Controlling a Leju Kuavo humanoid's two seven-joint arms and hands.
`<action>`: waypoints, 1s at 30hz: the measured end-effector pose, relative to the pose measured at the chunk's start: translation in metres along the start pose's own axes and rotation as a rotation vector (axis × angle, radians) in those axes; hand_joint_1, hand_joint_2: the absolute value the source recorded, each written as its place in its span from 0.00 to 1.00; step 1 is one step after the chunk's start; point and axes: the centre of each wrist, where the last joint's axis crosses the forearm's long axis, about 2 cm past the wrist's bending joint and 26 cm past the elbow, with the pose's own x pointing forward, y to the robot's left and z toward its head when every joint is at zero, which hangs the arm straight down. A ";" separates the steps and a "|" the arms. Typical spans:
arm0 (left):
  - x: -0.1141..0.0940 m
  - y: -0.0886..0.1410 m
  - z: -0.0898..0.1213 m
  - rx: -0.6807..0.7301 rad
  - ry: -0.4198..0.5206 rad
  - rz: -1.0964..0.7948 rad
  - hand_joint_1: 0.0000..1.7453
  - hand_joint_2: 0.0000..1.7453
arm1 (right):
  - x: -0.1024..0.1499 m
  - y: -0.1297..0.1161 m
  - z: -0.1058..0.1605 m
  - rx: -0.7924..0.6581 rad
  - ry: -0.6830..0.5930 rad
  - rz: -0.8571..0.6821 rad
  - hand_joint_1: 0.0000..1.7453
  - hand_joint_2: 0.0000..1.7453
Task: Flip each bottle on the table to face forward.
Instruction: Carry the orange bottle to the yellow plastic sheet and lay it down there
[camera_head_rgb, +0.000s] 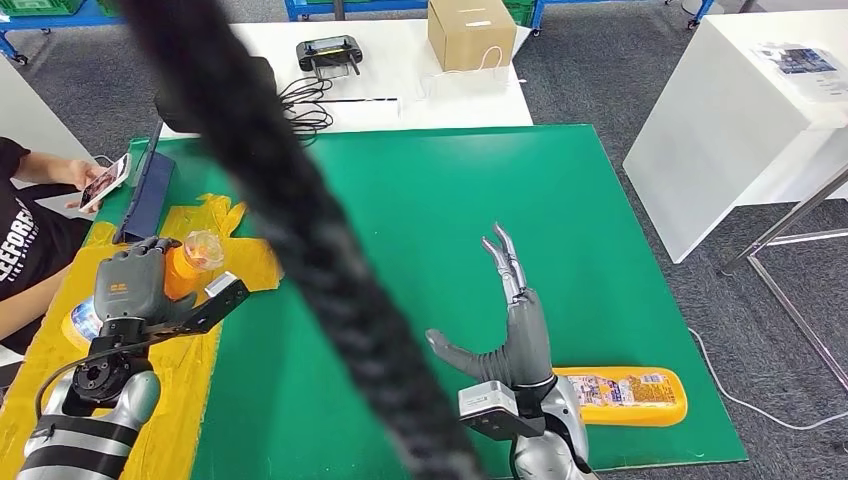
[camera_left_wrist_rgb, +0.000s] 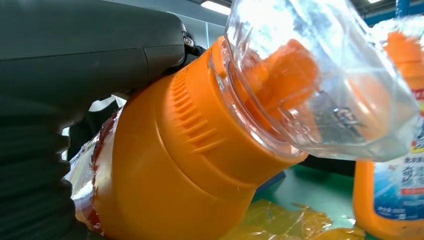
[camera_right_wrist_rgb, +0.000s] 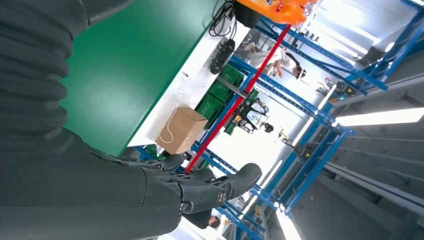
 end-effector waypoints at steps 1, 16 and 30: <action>-0.002 -0.001 0.000 -0.004 0.003 -0.004 1.00 1.00 | 0.000 -0.001 0.000 -0.003 -0.001 0.001 0.00 1.00; -0.015 -0.027 -0.001 -0.130 0.045 -0.136 1.00 1.00 | 0.002 -0.005 -0.004 -0.008 -0.003 0.016 0.00 1.00; 0.009 -0.089 0.010 -0.262 0.054 -0.042 1.00 1.00 | 0.004 0.003 -0.028 0.035 -0.056 -0.011 0.00 1.00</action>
